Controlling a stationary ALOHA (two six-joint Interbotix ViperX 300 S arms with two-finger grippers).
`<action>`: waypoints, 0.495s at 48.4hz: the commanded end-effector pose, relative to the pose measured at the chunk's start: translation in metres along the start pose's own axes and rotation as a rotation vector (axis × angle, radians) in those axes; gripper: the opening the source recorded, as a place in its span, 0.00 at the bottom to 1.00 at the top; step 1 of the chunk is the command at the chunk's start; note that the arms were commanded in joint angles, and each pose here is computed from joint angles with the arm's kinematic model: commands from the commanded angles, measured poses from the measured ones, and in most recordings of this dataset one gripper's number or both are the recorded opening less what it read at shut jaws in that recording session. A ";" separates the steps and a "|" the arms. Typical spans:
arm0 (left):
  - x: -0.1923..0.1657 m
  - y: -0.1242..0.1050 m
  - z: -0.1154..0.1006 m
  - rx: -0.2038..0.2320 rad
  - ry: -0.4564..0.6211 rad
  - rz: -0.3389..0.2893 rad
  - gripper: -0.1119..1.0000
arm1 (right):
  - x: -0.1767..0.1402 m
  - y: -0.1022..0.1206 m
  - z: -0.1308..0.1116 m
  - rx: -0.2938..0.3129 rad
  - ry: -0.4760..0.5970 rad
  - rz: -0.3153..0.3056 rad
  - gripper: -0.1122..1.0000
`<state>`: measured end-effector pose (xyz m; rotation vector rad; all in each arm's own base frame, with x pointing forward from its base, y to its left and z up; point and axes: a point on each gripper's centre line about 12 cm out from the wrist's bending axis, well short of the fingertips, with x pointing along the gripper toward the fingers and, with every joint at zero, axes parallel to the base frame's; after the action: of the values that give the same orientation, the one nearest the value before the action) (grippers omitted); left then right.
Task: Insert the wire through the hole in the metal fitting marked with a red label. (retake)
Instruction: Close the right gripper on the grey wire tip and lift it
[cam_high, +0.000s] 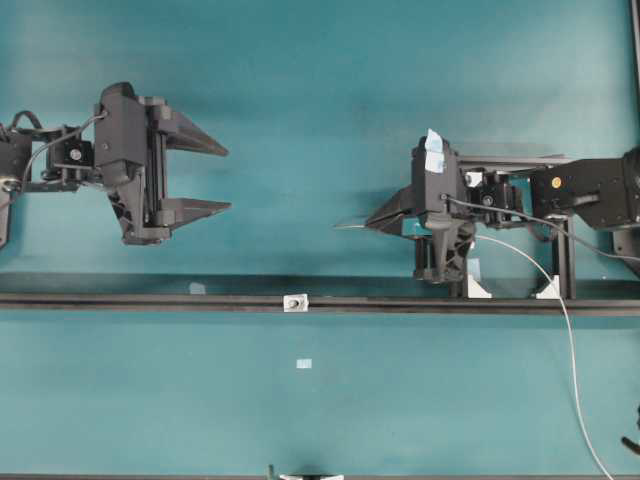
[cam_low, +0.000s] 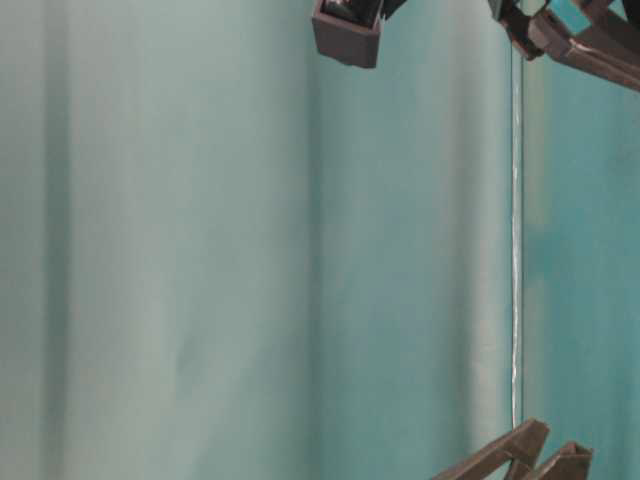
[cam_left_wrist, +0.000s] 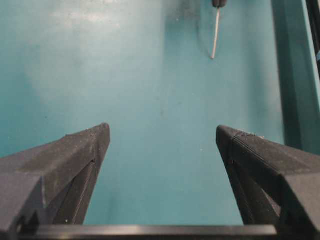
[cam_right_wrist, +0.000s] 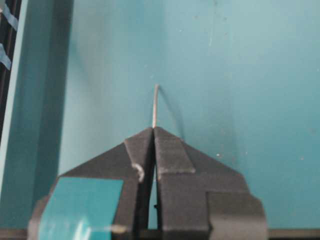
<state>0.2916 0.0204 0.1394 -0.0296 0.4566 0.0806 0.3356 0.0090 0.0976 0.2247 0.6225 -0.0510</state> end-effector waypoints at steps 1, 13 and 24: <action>0.000 0.001 0.009 -0.004 -0.031 0.004 0.80 | 0.000 0.001 0.010 0.000 -0.033 0.006 0.12; -0.001 0.001 0.014 -0.005 -0.049 0.004 0.80 | -0.012 0.005 0.025 -0.007 -0.081 0.018 0.12; -0.005 0.001 0.023 -0.006 -0.080 0.003 0.80 | -0.034 0.010 0.047 -0.015 -0.116 0.024 0.12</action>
<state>0.2916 0.0204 0.1474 -0.0289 0.4290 0.0805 0.3330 0.0090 0.1347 0.2141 0.5556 -0.0385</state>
